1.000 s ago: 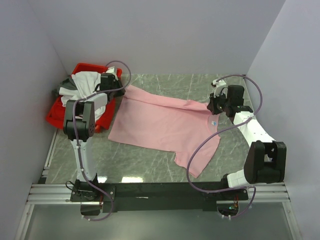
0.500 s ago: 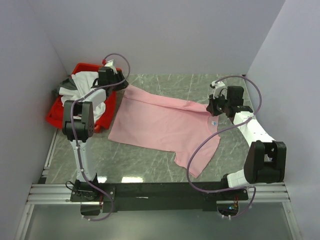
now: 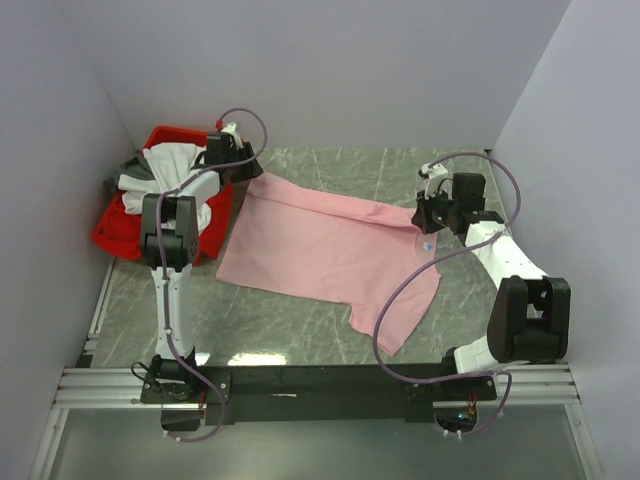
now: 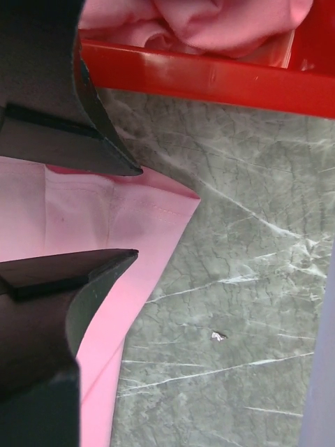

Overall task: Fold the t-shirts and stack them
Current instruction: Fold the tshirt

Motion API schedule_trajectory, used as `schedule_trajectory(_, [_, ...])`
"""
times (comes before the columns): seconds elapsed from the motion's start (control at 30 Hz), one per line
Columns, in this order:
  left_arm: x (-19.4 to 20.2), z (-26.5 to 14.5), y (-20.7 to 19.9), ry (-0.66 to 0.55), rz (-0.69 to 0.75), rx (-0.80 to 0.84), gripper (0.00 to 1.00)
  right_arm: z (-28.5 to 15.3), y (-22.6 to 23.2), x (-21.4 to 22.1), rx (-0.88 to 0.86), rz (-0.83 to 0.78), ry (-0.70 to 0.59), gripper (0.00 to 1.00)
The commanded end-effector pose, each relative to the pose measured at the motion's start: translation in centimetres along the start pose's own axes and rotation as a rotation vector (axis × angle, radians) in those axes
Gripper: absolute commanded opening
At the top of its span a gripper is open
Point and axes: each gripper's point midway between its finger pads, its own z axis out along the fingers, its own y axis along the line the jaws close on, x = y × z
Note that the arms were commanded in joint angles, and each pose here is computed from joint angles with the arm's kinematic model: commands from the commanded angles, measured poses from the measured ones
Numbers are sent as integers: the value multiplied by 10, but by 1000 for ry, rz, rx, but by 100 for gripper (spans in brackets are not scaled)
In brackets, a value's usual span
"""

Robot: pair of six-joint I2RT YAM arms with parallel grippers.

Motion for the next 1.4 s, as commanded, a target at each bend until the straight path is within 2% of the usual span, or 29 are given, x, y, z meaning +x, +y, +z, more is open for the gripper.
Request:
schedule_trajectory(0.0, [-14,0,0,-14,30,-1,51,0,3,-9,-17,-22,-22,0])
schedule_trajectory(0.4, [-9,7,5,16,23,-33,50,-1,4,-13,-19,-19,-30,0])
schedule_trajectory(0.87, [-4,11,9,47,14,-57,42,-2,4,-15,-21,-21,-35,0])
schedule_trajectory(1.03, [-2,10,9,53,20,-64,30,-2,4,-16,-22,-19,-38,0])
schedule_trajectory(1.27, [-14,2,1,25,22,-45,2,-3,5,-16,-22,-21,-39,0])
schedule_trajectory(1.37, [-35,-9,-12,-28,23,-16,0,-5,3,-18,-11,-27,-42,0])
